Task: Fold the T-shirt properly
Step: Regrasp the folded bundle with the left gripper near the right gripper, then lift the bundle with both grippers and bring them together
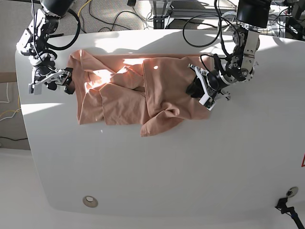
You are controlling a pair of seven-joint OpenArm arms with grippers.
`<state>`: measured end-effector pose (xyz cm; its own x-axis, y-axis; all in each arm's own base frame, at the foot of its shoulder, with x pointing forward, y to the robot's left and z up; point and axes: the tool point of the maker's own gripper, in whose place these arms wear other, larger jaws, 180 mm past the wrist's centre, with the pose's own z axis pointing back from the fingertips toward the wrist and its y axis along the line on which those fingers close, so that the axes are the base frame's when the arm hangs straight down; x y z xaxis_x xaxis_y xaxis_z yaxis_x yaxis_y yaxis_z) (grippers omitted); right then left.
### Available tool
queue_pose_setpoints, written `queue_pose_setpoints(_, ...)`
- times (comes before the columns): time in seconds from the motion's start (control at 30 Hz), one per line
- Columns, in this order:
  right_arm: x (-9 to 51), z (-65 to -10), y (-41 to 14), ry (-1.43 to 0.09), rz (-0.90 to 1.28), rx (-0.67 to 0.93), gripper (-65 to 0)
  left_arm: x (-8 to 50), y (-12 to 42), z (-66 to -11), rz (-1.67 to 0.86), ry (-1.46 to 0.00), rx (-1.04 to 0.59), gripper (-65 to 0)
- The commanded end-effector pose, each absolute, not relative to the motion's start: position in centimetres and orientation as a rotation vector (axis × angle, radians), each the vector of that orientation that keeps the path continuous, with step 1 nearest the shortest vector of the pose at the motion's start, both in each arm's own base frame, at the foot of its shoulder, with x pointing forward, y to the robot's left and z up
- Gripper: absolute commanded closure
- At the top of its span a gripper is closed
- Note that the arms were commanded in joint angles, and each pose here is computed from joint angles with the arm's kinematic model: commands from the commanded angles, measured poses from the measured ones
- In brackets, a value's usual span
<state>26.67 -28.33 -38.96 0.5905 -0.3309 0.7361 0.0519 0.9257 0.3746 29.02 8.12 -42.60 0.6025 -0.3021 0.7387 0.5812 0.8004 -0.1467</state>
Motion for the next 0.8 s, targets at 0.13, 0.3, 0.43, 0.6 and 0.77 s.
queue_pose_setpoints(0.13, 26.6, -39.6, -27.8, -0.925, -0.265, 0.39, -52.3, 28.4, 9.9, -43.8, -0.553, -0.697, -0.319, -9.7)
queue_pose_setpoints(0.3, 27.2, -40.4, -24.2, -0.893, -0.212, 0.457, -52.3, 28.4, 9.9, -43.8, -0.553, -0.697, -0.319, -9.7)
queue_pose_setpoints(0.43, 28.3, -40.4, -20.7, -0.889, -0.175, 0.526, -52.3, 28.4, 9.9, -43.8, -0.553, -0.697, -0.319, -9.7)
queue_pose_setpoints(0.6, 29.4, -40.1, -17.6, -0.887, -0.129, 0.58, -52.3, 28.4, 9.8, -43.8, -0.552, -0.698, -0.322, -9.7)
queue_pose_setpoints(0.77, 30.0, -39.8, -16.8, -0.89, -0.103, 0.592, -46.9, 28.4, 9.8, -43.8, -0.552, -0.698, -0.322, -9.7)
